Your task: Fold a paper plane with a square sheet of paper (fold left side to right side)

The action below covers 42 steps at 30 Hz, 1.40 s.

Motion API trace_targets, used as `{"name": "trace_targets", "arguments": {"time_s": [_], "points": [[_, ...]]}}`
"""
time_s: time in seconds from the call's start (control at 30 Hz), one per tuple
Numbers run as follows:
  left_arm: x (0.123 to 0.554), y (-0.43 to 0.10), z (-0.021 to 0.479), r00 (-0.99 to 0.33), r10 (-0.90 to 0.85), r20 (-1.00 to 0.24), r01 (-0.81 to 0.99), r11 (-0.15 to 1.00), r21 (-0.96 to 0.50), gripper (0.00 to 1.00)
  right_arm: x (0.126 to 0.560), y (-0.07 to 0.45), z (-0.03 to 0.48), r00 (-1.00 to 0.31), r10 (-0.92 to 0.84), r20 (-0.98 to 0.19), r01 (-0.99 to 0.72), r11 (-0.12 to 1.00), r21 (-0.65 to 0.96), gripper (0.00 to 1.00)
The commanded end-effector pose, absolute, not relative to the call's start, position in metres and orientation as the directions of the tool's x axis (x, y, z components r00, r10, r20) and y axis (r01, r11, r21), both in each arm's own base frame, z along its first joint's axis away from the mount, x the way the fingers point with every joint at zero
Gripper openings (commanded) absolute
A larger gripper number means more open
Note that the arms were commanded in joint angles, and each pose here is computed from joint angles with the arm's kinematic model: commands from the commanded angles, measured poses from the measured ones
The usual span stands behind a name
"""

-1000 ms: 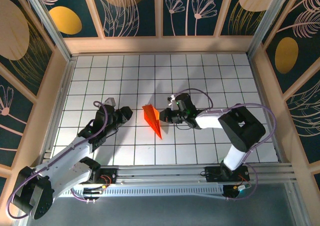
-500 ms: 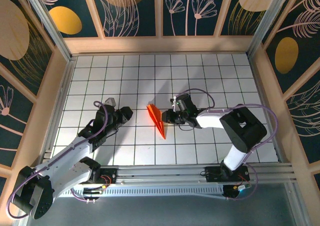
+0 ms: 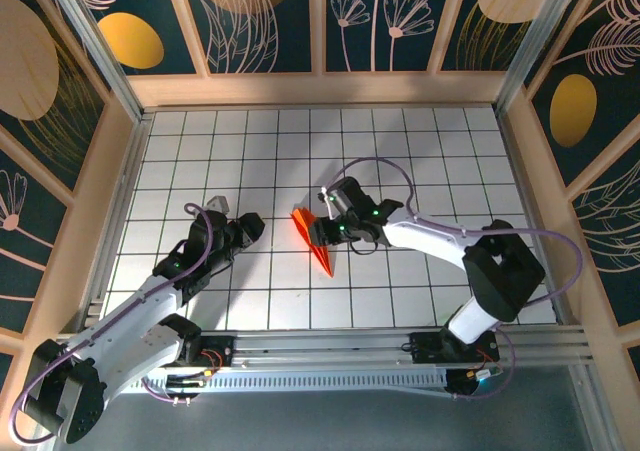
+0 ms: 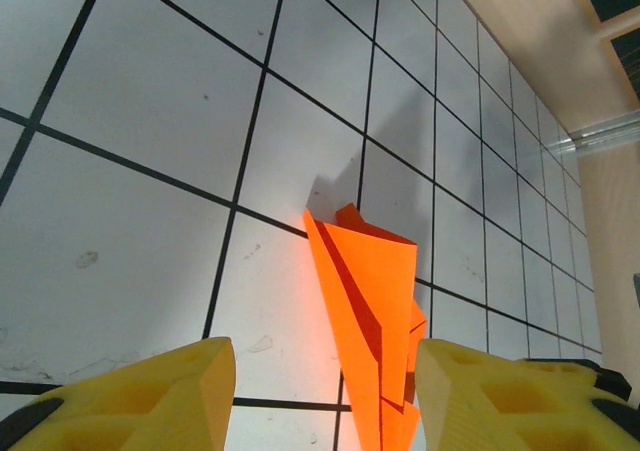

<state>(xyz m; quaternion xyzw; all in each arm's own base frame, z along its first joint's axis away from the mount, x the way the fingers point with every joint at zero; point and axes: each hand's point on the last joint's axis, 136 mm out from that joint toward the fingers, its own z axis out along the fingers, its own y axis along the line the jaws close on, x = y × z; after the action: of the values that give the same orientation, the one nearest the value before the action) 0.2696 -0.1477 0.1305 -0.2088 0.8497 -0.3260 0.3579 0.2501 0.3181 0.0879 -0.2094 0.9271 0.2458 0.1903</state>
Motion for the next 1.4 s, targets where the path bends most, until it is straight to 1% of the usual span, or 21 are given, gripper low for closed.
{"name": "trace_targets", "arguments": {"time_s": [0.0,0.17,0.37,0.6,0.77,1.1,1.27,1.37], "points": [[0.271,-0.144,0.138,-0.645,-0.583,-0.493,-0.113,0.711,-0.694,0.51,0.241,0.310,0.066,-0.840,-0.386,-0.382,-0.506,0.811,0.294,0.53],[0.269,-0.144,0.136,-0.648,-0.583,-0.491,-0.115,0.712,-0.693,0.51,0.240,0.317,0.061,-0.836,-0.408,-0.368,-0.521,0.800,0.296,0.53],[0.268,-0.143,0.132,-0.651,-0.584,-0.485,-0.122,0.711,-0.693,0.51,0.240,0.321,0.056,-0.835,-0.420,-0.356,-0.527,0.798,0.292,0.51],[0.266,-0.143,0.130,-0.654,-0.583,-0.482,-0.124,0.712,-0.691,0.51,0.241,0.325,0.048,-0.833,-0.437,-0.339,-0.532,0.801,0.274,0.43],[0.266,-0.143,0.129,-0.656,-0.583,-0.480,-0.124,0.710,-0.693,0.51,0.242,0.325,0.044,-0.832,-0.445,-0.331,-0.533,0.806,0.256,0.35],[0.265,-0.143,0.127,-0.658,-0.584,-0.476,-0.128,0.709,-0.694,0.51,0.244,0.325,0.033,-0.830,-0.457,-0.321,-0.533,0.819,0.213,0.23],[0.265,-0.142,0.126,-0.659,-0.582,-0.477,-0.129,0.711,-0.691,0.51,0.243,0.331,0.028,-0.834,-0.450,-0.320,-0.528,0.821,0.220,0.20],[0.265,-0.142,0.127,-0.658,-0.583,-0.477,-0.130,0.712,-0.690,0.51,0.244,0.330,0.024,-0.850,-0.427,-0.308,-0.499,0.840,0.212,0.14]]}}
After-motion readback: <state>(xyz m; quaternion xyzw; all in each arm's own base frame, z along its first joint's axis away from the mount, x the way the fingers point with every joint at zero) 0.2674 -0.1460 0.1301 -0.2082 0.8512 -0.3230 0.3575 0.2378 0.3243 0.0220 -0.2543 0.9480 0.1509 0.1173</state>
